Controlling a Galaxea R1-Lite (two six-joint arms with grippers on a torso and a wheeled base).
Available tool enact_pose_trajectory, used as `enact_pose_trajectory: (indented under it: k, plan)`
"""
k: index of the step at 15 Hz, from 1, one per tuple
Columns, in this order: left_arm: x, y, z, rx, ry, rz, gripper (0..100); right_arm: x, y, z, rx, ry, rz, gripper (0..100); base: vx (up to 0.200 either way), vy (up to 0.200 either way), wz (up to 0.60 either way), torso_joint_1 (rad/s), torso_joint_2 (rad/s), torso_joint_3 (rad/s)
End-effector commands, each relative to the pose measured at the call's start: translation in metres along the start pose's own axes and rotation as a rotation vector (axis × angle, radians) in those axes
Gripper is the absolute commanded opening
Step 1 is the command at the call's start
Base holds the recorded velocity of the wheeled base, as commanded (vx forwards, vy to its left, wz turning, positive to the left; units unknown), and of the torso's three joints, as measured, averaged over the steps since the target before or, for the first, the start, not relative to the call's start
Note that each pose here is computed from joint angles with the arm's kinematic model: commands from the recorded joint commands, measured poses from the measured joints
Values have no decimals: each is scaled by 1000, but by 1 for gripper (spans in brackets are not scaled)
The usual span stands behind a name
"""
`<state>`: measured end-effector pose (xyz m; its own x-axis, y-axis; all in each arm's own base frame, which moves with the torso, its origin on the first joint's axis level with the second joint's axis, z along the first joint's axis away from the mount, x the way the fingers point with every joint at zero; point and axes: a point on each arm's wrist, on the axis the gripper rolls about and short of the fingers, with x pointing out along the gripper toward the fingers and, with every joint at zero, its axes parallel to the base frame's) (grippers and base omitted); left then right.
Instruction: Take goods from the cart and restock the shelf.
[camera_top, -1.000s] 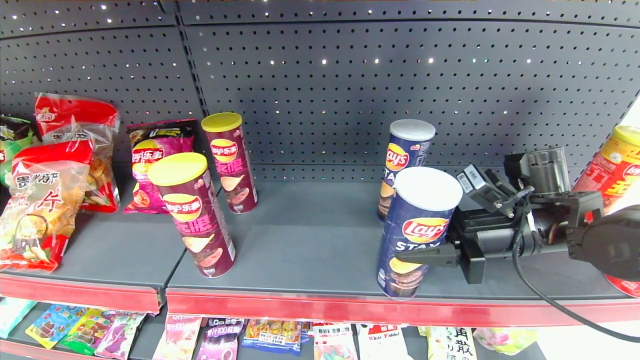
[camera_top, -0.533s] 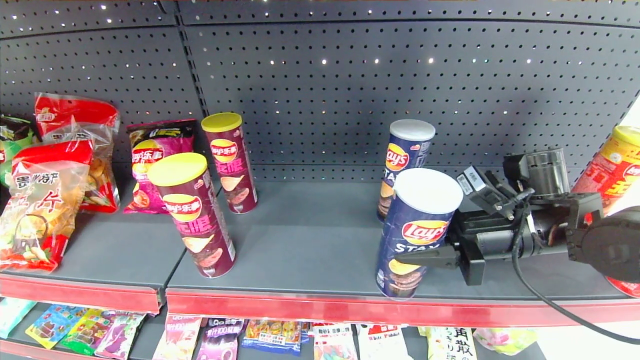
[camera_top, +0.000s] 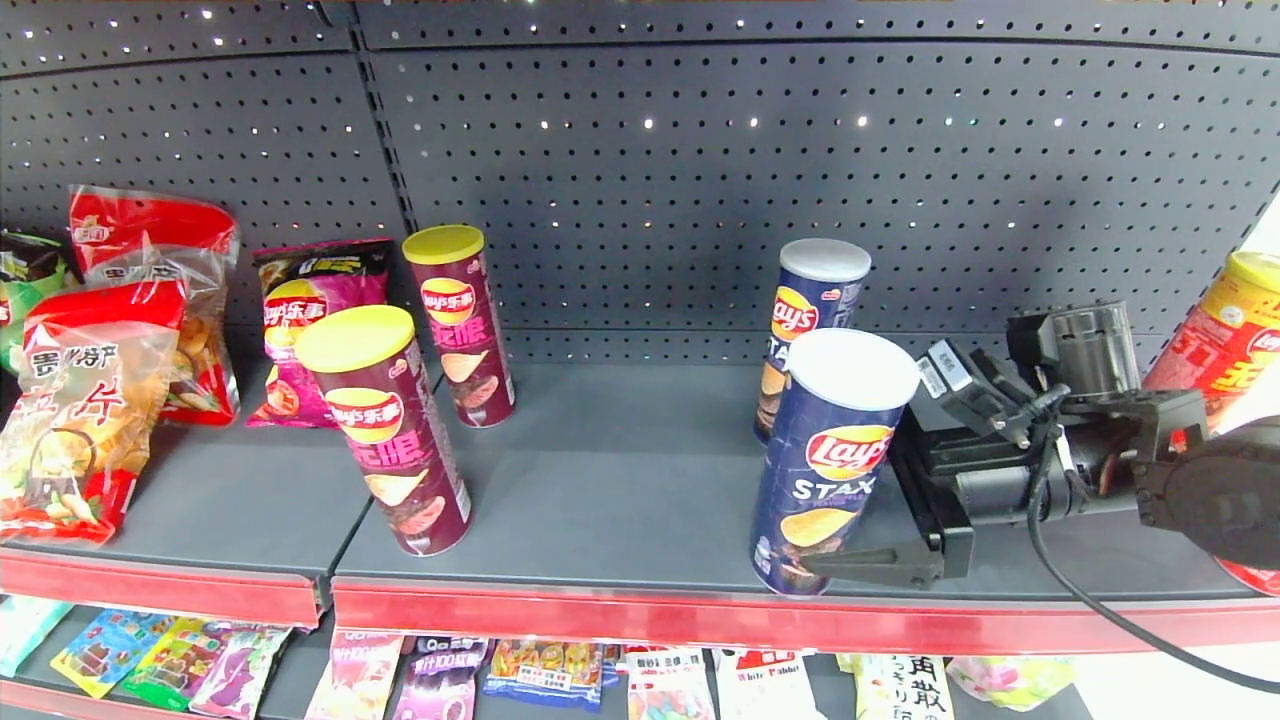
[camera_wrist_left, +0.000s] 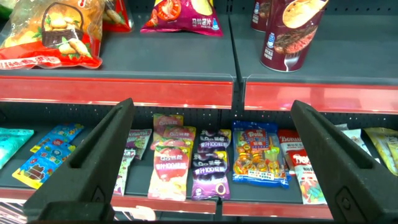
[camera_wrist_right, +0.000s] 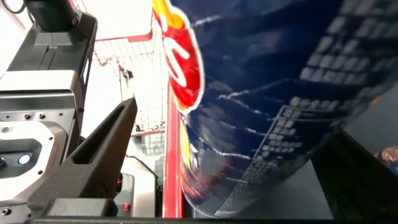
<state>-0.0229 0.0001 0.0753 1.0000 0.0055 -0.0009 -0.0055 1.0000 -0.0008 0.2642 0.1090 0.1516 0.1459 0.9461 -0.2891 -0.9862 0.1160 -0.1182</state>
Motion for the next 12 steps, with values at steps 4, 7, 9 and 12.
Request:
enact_pose_trajectory:
  k: [4, 7, 9, 12]
  plan:
    - [0, 0, 0, 1, 1, 1, 100, -14, 6, -8, 44, 21, -44, 100, 0, 0, 0, 0, 0, 0]
    - [0, 0, 0, -1, 1, 1, 100, -23, 10, -13, 70, 34, -73, 100, 0, 0, 0, 0, 0, 0]
    - [0, 0, 0, -1, 1, 1, 100, -27, 13, -15, 77, 39, -84, 100, 0, 0, 0, 0, 0, 0]
    - [0, 0, 0, -1, 1, 1, 100, -31, 20, -18, 90, 45, -87, 100, 0, 0, 0, 0, 0, 0]
